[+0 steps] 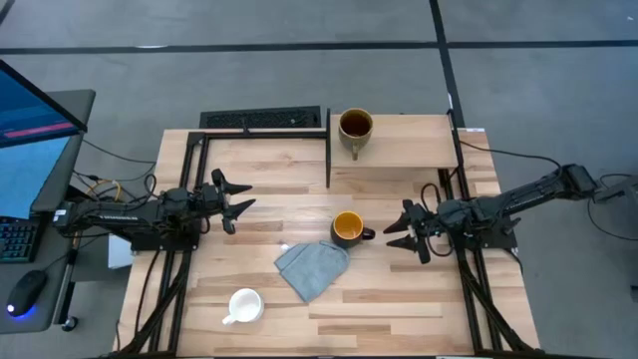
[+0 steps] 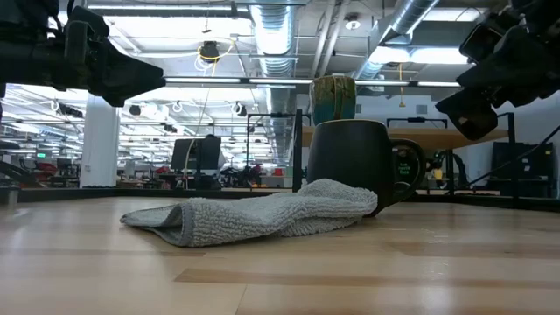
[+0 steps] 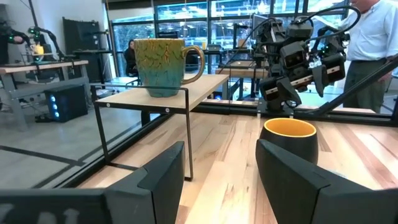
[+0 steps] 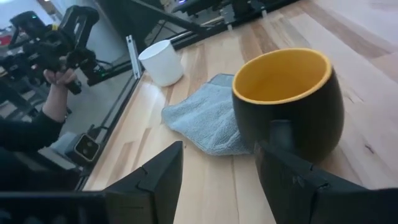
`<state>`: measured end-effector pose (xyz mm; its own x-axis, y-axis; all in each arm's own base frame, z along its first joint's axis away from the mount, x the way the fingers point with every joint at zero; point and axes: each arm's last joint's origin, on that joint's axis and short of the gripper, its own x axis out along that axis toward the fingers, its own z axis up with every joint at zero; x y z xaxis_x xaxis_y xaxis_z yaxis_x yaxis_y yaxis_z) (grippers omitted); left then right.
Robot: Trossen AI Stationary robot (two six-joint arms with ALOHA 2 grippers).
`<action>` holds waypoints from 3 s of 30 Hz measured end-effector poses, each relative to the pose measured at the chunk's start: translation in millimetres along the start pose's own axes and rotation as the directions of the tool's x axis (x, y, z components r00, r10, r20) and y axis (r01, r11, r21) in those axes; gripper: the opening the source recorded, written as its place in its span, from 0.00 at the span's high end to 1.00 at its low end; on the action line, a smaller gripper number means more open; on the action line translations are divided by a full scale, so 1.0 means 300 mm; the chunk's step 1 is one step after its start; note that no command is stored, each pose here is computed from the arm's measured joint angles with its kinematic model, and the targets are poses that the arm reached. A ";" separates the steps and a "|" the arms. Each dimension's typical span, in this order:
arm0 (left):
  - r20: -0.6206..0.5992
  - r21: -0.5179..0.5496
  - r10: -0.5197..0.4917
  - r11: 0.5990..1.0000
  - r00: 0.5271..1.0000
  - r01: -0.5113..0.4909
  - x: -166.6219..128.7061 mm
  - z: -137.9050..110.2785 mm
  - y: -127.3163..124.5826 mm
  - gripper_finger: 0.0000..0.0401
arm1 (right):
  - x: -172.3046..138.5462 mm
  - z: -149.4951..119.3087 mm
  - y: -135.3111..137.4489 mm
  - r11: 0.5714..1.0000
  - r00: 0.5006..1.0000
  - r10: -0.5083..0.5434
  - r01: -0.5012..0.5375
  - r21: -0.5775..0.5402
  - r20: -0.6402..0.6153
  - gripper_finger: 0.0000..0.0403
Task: Stack small to large cups/mugs on shelf
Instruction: Put the yellow mug on the shelf
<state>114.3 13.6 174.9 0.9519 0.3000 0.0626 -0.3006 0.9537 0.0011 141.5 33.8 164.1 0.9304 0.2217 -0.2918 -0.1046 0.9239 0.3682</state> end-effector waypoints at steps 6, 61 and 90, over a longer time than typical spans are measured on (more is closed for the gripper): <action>-0.003 0.001 0.000 1.000 1.000 0.000 0.000 -0.002 0.000 0.53 | 0.011 -0.004 -0.021 0.996 0.996 -0.087 0.087 -0.025 -0.003 0.45; -0.084 0.000 0.002 1.000 0.997 -0.002 -0.001 -0.029 0.000 0.53 | 0.228 0.032 -0.030 0.955 0.930 -0.293 0.271 -0.123 -0.221 0.76; -0.099 0.004 0.003 1.000 0.995 -0.002 -0.002 -0.035 0.000 0.53 | 0.222 0.030 -0.050 0.957 0.922 -0.284 0.287 -0.028 -0.263 0.72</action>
<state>114.5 13.7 164.5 0.9523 0.3030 -0.0364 -0.3030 0.9530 0.0049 208.3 31.8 147.0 0.7955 0.0237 -0.6055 0.1570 0.9570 0.2438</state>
